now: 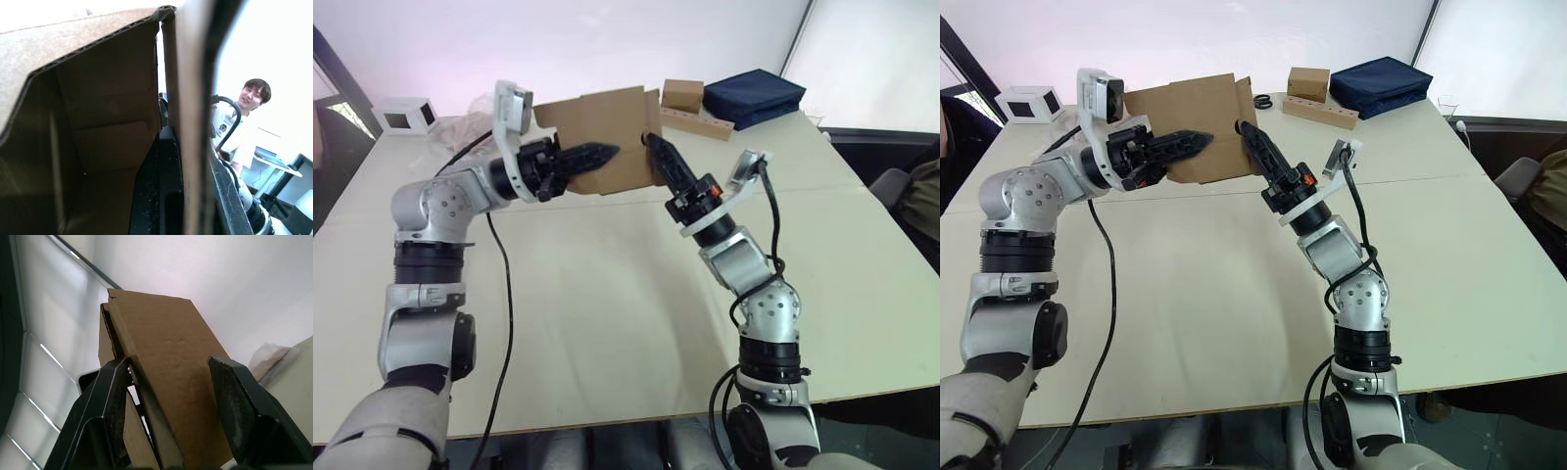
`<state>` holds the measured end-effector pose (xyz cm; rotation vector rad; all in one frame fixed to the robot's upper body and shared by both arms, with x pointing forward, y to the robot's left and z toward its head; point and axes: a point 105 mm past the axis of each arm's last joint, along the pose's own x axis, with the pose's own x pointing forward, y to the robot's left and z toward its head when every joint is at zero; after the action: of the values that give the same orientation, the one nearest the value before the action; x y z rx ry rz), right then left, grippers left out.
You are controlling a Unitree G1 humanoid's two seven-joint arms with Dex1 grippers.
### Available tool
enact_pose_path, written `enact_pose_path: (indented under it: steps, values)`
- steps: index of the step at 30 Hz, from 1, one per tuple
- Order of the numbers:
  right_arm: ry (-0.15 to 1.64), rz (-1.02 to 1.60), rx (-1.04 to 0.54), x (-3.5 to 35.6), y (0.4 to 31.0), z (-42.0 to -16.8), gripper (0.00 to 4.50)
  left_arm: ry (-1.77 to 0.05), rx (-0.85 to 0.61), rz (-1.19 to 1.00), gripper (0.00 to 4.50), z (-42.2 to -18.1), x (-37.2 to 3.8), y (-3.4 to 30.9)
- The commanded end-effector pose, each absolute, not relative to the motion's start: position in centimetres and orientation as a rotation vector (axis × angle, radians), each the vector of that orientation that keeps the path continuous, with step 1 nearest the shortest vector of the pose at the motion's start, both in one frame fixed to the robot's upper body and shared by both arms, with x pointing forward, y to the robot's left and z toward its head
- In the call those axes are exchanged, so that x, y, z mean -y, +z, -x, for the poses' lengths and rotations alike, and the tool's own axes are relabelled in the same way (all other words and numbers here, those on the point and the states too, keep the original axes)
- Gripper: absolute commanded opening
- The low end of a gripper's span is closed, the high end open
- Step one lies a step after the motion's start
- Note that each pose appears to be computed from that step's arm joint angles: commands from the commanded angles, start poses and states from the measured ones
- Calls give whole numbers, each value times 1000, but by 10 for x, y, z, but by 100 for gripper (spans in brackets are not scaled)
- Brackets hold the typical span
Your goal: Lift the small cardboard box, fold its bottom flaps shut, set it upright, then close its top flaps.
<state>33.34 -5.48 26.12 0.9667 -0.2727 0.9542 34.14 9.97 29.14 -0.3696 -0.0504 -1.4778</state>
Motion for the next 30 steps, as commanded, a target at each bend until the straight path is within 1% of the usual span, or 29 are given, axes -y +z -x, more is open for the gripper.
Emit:
enact_pose_path:
  steps: [1, 6, 10, 16, 25, 28, 29, 30]
  values:
    - [1085, -959, 301, 42, 276, -313, 266, -1489, 126, 334, 0, -339, -99, 310]
    - [1199, -942, 243, 35, 270, -297, 266, -1473, 128, 340, 0, -343, -100, 310]
    - [1187, -922, 235, 37, 267, -298, 266, -1479, 122, 340, 0, -342, -99, 309]
    - [1169, -879, 228, 42, 264, -300, 266, -1515, 98, 333, 0, -335, -98, 307]
    - [1098, -742, 238, 86, 263, -299, 266, -1571, 27, 319, 0, -314, -108, 304]
    - [1067, -697, 241, 102, 262, -298, 183, -1586, -9, 309, 0, -308, -110, 299]
    - [1063, -688, 241, 105, 262, -297, 149, -1588, -16, 307, 0, -307, -110, 298]
    - [1060, -681, 241, 107, 262, -296, 102, -1591, -21, 305, 0, -306, -110, 297]
